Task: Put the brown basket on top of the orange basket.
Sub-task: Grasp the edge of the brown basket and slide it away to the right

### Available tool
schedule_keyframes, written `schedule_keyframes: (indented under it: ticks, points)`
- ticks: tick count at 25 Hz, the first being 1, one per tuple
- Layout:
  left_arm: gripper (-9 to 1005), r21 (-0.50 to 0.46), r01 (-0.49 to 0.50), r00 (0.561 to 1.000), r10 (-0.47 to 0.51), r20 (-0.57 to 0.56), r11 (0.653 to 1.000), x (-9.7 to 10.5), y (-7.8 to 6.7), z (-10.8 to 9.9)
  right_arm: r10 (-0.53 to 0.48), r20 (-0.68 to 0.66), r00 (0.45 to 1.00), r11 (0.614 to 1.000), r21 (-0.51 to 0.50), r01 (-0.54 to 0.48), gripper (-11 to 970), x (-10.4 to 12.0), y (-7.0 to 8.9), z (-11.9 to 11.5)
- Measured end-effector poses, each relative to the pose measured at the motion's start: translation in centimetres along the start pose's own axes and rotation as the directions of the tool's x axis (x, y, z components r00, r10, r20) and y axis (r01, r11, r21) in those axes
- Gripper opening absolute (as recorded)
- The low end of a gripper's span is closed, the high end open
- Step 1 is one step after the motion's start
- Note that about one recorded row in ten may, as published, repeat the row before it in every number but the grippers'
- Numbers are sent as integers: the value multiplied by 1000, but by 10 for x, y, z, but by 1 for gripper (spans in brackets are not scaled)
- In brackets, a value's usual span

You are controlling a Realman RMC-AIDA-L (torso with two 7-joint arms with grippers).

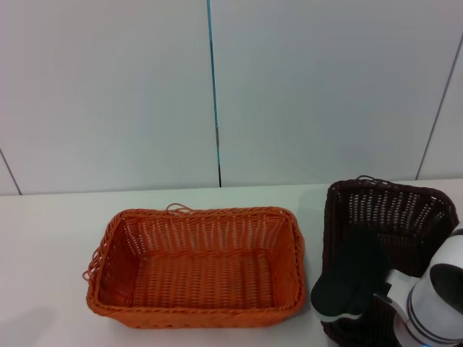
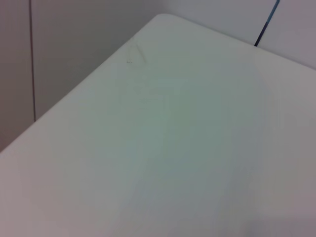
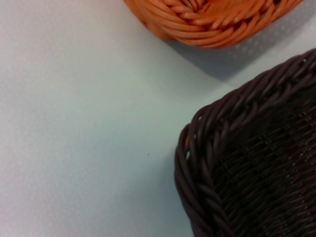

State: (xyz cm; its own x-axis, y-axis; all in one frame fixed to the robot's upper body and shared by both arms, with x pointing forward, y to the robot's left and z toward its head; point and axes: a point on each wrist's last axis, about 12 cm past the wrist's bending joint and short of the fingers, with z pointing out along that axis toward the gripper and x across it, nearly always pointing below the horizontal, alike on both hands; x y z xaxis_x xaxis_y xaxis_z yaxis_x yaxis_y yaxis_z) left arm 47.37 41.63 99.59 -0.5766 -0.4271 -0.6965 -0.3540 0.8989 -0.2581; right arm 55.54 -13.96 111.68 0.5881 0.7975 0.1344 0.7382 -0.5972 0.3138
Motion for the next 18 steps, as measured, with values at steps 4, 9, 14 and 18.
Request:
schedule_keyframes:
  ticks: [4, 9, 14, 18]
  points:
    - [712, -1, 2, 1000, -2, 1, 1000, 0, 0, 0, 9, -2, 1000, 1000, -1, -9, 201, 0, 1, -1]
    - [710, 0, 4, 1000, -4, 3, 1000, -1, 0, 0, 37, 2, 999, 999, -1, -37, 184, -1, 7, -3]
    - [709, 2, 7, 1000, -7, 4, 1000, -2, -1, 1, 60, 14, 998, 998, 7, -60, 165, -4, 13, -11]
    - [708, 2, 8, 1000, -8, 2, 1000, -2, -1, 1, 76, 8, 997, 997, 14, -76, 159, -5, 21, -27]
